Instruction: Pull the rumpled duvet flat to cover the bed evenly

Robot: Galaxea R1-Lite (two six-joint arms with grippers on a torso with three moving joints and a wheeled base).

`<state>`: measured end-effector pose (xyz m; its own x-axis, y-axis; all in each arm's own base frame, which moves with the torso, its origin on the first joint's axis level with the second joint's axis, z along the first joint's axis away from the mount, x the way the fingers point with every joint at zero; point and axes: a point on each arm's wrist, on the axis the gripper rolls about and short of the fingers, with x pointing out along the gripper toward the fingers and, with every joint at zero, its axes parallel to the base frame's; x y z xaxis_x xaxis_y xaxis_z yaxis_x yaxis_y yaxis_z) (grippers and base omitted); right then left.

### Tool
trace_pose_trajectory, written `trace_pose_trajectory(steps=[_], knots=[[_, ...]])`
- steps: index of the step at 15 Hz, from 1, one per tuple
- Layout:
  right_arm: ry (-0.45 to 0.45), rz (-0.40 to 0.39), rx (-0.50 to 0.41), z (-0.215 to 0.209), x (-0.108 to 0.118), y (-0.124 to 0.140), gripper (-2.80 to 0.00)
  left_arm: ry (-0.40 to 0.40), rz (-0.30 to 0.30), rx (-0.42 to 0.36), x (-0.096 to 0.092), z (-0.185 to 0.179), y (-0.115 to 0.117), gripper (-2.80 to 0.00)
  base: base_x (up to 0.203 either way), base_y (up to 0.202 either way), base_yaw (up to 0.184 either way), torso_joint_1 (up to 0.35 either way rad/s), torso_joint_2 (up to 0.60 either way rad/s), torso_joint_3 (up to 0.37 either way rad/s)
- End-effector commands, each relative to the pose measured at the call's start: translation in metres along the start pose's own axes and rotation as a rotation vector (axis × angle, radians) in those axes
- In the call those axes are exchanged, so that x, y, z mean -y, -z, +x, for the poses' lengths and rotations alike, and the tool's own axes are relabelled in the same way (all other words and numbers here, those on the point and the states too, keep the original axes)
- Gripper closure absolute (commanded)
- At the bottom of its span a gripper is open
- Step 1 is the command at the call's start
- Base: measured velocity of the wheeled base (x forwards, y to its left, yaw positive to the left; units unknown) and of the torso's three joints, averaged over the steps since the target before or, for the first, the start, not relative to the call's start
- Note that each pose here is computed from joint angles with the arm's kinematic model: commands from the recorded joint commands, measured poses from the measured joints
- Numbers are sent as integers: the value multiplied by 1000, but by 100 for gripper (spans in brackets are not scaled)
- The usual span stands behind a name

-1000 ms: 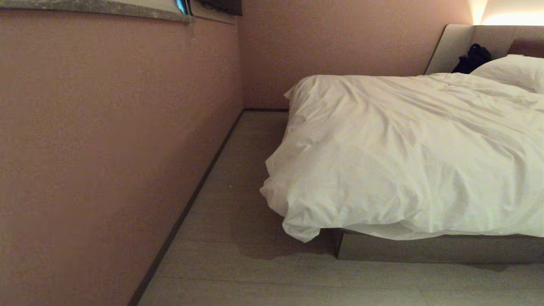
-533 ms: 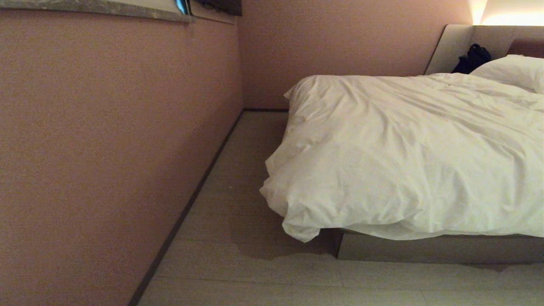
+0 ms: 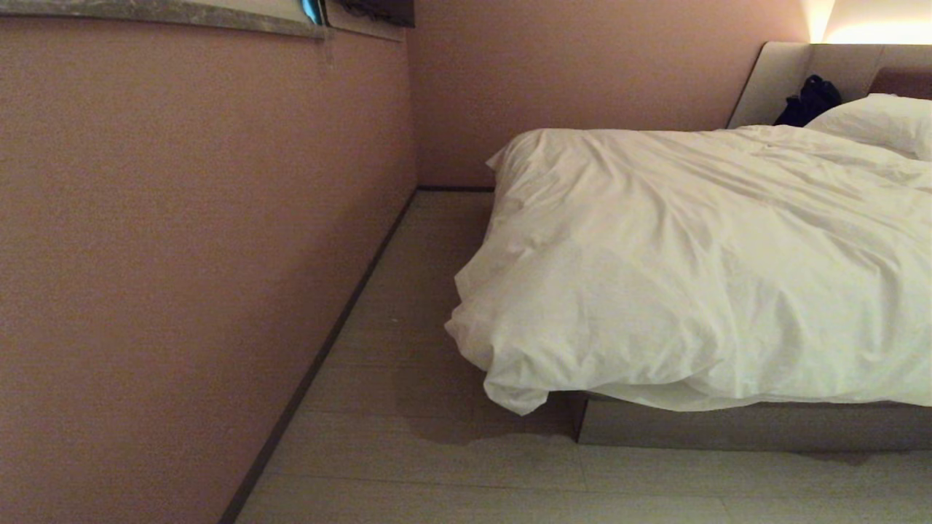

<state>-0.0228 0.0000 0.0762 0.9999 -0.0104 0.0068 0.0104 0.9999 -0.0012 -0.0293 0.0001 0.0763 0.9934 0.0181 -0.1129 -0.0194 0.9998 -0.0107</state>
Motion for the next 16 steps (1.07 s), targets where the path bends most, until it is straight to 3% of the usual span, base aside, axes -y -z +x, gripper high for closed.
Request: trace_pose_trajectory(steps=[1,16], knots=[[0,0,1,0,0,0,0,-1,0,0,0,0,0,0,0,0,0,0,0,0],[2,-2,1,0,0,0,0,0,0,0,0,0,0,0,0,0,0,0,0,0]])
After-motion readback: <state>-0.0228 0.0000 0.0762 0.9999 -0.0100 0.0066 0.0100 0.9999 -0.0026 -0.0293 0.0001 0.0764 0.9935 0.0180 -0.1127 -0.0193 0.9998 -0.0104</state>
